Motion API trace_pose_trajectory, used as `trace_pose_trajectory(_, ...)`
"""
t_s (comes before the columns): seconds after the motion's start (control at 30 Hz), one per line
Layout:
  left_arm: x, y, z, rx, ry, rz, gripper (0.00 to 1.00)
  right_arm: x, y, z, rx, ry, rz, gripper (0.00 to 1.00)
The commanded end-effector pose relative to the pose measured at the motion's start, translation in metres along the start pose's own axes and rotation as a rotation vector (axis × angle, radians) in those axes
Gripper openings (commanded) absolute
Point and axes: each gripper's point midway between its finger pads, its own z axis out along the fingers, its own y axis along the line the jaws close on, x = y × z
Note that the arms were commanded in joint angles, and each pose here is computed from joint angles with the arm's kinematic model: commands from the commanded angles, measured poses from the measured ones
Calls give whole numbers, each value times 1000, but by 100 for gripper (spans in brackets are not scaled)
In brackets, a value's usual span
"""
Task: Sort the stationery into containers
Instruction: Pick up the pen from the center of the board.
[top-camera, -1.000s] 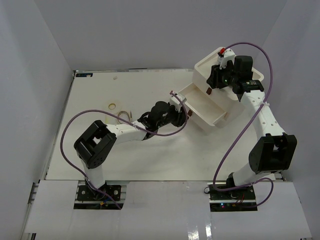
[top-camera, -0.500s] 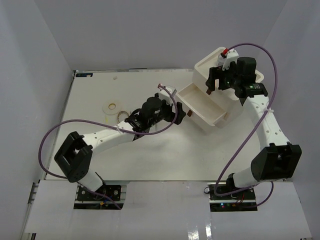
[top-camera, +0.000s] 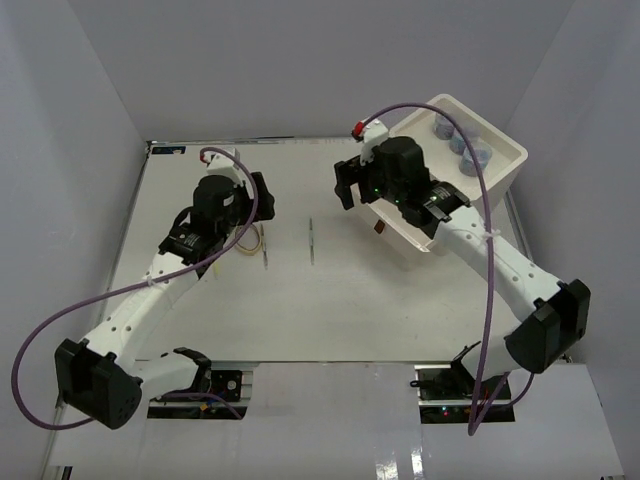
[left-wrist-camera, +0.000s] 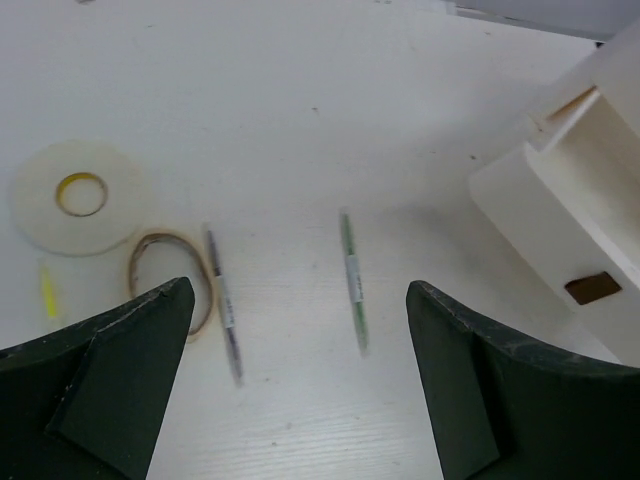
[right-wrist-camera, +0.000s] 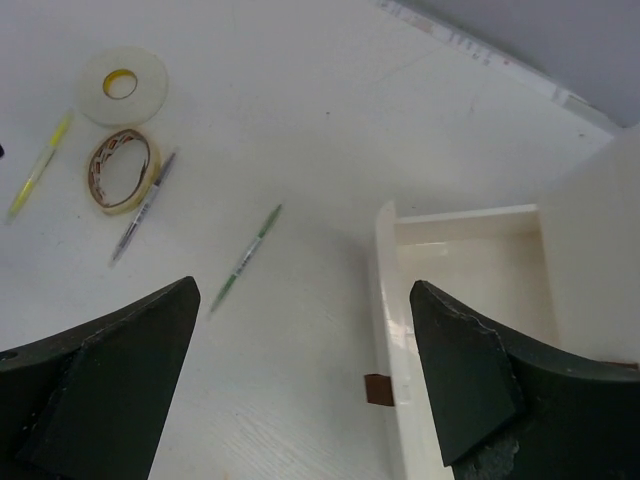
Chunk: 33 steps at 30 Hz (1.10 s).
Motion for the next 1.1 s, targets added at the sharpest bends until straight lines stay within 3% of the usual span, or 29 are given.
trace_pose_trajectory(0.0,27,49,-20,-127,81,20,98,21,31,33,56,50,43,92)
trace_pose_trajectory(0.17,47,97,-34,-232,70,17,98,67,78,81,46,154,110,88)
trace_pose_trajectory(0.33,56,108,-41,-262,31,21,98,101,101,116,63,211,165,84)
trace_pose_trajectory(0.53,57,109,-40,-265,36,25,98,149,96,155,156,272,196,69)
trace_pose_trajectory(0.73,59,108,-41,-258,39,24,98,164,93,183,190,287,206,53)
trace_pose_trajectory(1.07,59,107,-41,-248,40,24,98,196,73,203,255,337,247,39)
